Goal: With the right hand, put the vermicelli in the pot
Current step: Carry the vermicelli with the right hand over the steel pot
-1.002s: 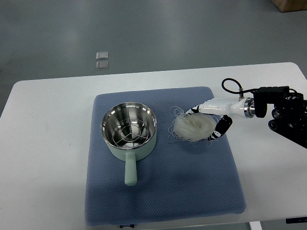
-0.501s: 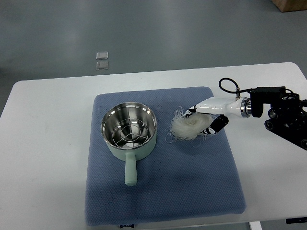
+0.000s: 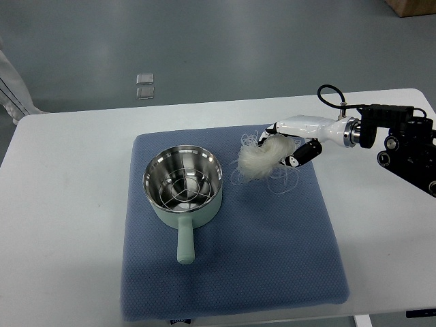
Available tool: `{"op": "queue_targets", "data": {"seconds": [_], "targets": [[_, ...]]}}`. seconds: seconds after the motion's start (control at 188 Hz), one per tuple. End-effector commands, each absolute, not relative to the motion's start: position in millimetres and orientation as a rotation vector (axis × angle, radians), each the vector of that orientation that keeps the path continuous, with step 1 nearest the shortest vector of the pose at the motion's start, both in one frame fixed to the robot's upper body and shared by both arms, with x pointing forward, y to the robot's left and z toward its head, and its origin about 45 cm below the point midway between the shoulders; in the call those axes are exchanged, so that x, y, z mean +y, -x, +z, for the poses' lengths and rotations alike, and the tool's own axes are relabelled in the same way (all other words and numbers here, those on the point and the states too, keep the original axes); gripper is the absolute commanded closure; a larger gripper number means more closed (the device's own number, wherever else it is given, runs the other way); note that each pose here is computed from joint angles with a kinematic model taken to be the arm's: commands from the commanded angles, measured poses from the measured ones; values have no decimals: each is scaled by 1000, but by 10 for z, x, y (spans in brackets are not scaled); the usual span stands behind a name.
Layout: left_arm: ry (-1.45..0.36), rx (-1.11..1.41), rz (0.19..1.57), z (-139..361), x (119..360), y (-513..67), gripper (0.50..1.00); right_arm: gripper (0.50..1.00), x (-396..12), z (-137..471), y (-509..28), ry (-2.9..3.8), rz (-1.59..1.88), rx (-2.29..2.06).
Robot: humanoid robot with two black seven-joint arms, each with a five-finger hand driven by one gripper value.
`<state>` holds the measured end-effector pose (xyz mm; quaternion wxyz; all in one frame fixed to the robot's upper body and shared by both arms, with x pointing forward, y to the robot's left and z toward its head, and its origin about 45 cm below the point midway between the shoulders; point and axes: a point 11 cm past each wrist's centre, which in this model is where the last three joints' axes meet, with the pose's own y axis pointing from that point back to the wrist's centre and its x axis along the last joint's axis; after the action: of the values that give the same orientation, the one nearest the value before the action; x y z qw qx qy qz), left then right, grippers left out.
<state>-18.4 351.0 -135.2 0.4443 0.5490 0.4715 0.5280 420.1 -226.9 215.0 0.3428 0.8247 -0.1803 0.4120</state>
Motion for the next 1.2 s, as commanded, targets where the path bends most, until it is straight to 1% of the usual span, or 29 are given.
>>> {"op": "queue_targets", "data": {"seconds": [0.0,0.373,0.661,0.794,0.895,0.991,1.193], "targets": [[-1361,1169,1309,-1352,3509,184,500,1000,-2276,2173,-4214,-2148,1068,-480],[-1362,1168,1310,-1351,3514,184,500,1000,-2215,2620,-4439,-2182,1098,-568],[-1363,1167,1309,-1351,3514,185,500,1000,-2114,2817,-4509,-2230,1109,-611],[-1363,1167,1309,-1351,3514,185,500,1000,-1693,2849,-4465,-2308,1147,-560],[-1363,1167,1309,-1351,3514,185,500,1000,-1495,2896,-4448,-2340,1172,-537],[-1363,1167,1309,-1351,3514,185,500,1000,-1221,2939,-4405,-2386,1200,-500],[-1362,1168,1310,-1351,3514,184,500,998,-831,2944,-4284,-2463,1220,-435]]}}
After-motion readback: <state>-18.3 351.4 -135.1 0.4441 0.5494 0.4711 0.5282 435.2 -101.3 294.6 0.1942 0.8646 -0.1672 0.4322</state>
